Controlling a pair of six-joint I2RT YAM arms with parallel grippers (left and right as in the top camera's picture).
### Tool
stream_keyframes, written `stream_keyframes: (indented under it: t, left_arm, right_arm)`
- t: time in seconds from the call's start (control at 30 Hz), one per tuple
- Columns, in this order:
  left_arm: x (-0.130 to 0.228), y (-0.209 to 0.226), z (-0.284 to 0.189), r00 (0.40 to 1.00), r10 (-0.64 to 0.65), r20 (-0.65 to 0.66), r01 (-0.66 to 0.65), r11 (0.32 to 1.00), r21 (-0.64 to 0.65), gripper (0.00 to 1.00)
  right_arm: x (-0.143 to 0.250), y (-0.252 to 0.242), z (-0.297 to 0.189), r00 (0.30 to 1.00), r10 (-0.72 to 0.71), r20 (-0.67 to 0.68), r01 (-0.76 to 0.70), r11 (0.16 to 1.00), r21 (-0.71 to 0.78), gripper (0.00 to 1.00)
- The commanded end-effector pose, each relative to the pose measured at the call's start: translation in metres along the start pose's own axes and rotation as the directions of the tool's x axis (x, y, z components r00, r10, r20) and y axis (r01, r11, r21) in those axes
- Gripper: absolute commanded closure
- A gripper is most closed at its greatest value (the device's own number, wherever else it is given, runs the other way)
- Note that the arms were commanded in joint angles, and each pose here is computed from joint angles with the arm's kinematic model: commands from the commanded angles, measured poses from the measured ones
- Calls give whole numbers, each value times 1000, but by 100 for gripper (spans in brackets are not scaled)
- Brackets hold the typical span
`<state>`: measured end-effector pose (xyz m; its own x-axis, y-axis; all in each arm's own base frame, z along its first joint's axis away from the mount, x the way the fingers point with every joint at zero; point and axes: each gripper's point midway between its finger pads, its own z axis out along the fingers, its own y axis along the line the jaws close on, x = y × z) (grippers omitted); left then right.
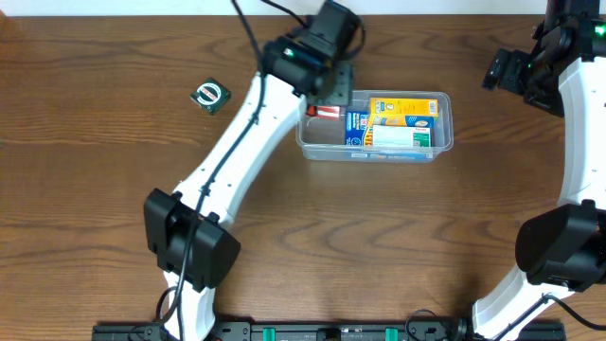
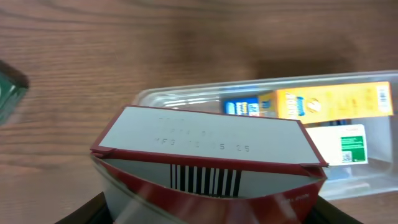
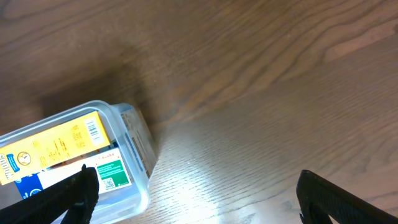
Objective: Pack container
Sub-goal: 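Carry the red box into the container's left end and release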
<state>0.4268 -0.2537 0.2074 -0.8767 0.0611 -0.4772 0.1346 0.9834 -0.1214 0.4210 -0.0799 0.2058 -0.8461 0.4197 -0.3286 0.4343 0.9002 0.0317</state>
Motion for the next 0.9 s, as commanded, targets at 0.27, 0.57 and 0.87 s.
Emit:
stream_keyframes:
  t: [0.27, 0.57, 0.87]
  left_arm:
    - [17, -1, 43, 998, -6, -70, 1, 997, -75, 34]
    - [39, 6, 74, 988, 1, -157, -19, 993, -117, 34]
    - [52, 9, 93, 979, 2, -206, -30, 990, -135, 34]
  right_arm:
    - [-3, -2, -12, 999, 20, 33, -20, 1000, 1, 1]
    - [-3, -2, -12, 999, 20, 33, -20, 1000, 1, 1]
    - [-3, -2, -12, 999, 20, 33, -20, 1000, 1, 1]
